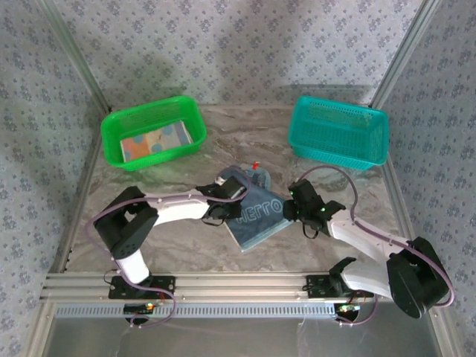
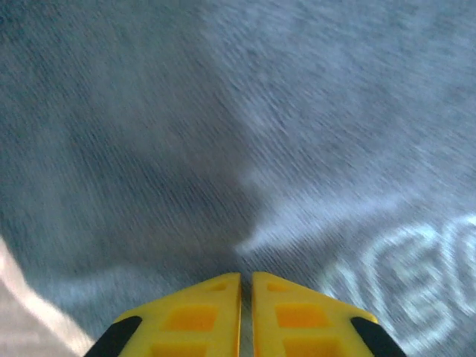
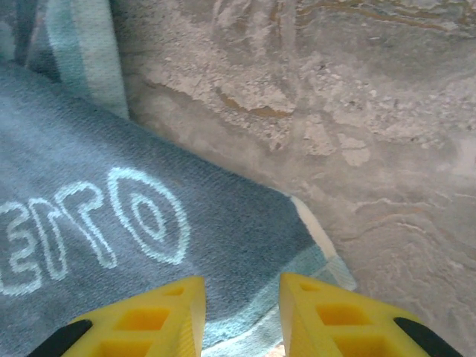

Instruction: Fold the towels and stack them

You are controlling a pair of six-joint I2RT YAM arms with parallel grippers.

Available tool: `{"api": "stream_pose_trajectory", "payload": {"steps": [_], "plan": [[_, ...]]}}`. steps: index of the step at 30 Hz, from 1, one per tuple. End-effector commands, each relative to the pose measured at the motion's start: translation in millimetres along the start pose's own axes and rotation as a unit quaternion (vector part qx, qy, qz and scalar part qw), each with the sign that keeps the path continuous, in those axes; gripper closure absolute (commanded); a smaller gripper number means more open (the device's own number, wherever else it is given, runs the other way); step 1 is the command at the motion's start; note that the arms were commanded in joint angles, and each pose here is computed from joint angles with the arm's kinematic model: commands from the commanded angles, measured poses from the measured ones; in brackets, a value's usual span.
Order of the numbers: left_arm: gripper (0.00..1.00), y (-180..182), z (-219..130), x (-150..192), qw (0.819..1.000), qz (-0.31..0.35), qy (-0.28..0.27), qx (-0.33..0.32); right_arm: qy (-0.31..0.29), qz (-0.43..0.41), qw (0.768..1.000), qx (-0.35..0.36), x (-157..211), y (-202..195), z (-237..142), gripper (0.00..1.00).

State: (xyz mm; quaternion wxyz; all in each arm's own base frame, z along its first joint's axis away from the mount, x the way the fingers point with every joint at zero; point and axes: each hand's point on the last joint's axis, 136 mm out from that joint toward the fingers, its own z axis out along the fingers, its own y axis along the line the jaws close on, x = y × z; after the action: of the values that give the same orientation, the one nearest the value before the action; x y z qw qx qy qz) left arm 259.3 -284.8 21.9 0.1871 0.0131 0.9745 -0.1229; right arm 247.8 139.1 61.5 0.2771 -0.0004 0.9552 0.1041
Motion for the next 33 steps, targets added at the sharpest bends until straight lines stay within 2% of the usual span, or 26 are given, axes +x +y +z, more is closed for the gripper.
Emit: {"api": "stream_pose_trajectory", "payload": {"steps": [1, 7, 11, 14, 18, 21, 27, 33], "plan": [[0.9, 27.7, 9.9, -7.4, 0.999, 0.014, 0.014, -0.049, 0.006, -0.009, 1.0, -0.01, 4.8, 7.0, 0.6, 0.66], [0.9, 63.7, 16.7, -45.1, 0.995, 0.037, 0.012, -0.096, 0.009, -0.024, 0.999, -0.036, 9.5, 29.2, -3.4, 0.66], [0.93, 71.8, 3.4, -69.1, 0.994, 0.049, -0.001, -0.1, 0.014, -0.035, 0.998, -0.042, 12.4, 41.3, -2.1, 0.67], [0.84, 61.2, -20.5, -73.0, 0.995, 0.052, -0.015, -0.078, 0.022, -0.041, 0.997, -0.054, 14.4, 51.7, 4.4, 0.71], [0.78, 55.1, -48.3, -50.4, 0.997, 0.04, -0.024, -0.062, 0.026, -0.052, 0.995, -0.084, 14.8, 73.4, 14.1, 0.78], [0.74, 62.2, -59.9, -21.7, 0.997, 0.022, -0.018, -0.066, 0.032, -0.058, 0.994, -0.081, 16.7, 80.7, 20.8, 0.78], [0.67, 85.4, -65.6, 29.8, 0.997, -0.042, -0.017, -0.069, 0.036, -0.057, 0.996, -0.052, 24.2, 72.6, 23.0, 0.79], [0.65, 85.6, -66.0, 47.5, 0.995, -0.082, -0.03, -0.045, 0.023, -0.041, 0.998, -0.032, 30.2, 57.8, 15.6, 0.75]]}}
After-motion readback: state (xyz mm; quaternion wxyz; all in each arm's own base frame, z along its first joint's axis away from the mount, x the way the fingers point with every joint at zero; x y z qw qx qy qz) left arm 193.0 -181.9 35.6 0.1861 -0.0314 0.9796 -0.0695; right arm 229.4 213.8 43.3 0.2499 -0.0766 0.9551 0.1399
